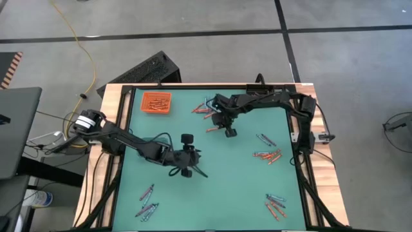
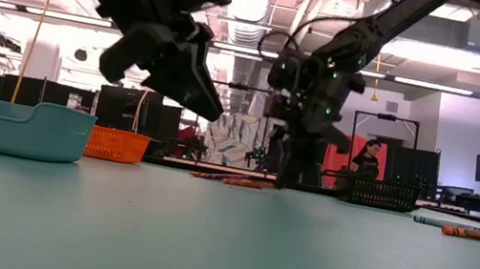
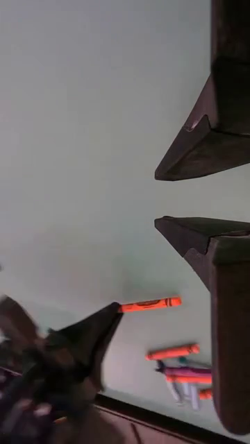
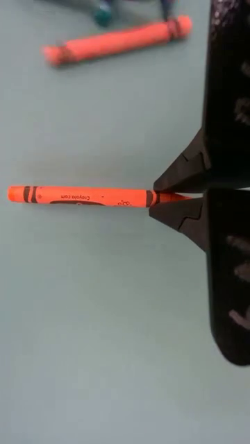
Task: Sort crayons
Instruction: Put the orange crayon into the orange basket
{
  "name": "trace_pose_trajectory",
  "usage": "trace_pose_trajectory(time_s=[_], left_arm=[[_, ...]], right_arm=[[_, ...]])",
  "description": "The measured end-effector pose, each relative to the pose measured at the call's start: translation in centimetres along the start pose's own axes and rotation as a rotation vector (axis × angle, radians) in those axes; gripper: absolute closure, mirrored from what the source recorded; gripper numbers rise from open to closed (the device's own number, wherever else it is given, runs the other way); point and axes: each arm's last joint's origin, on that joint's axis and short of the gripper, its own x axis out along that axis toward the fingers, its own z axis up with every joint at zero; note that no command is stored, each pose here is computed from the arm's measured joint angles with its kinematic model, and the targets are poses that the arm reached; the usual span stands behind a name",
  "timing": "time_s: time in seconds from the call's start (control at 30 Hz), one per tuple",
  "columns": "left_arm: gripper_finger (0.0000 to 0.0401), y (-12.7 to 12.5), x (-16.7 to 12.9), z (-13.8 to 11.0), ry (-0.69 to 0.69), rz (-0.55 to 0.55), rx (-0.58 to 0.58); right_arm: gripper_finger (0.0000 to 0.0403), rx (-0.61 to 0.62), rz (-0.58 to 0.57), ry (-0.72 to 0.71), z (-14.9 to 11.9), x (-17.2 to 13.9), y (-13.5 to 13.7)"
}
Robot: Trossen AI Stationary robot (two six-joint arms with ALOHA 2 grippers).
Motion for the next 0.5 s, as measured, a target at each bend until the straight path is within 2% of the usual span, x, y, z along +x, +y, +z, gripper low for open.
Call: trace_pose_trajectory(time_s=[0.17, 0.27, 0.5], left_arm=[[0.0316, 1.6, 0.9, -0.4, 0.014, -0.032, -0.081], [0.0310, 2.4, 1.3, -0.4, 0.014, -0.014, -0.111], [0.0269, 3.7, 1.8, -0.4, -0.005, 0.014, -0.165]], right_arm=[[0.0402, -0.055, -0.017, -0.010, 1.5, -0.9, 1.7], [0.0402, -0.086, -0.032, -0.004, 2.2, -1.0, 2.8], [0.0403, -0.127, -0.073, 0.032, 3.2, -0.6, 4.5]])
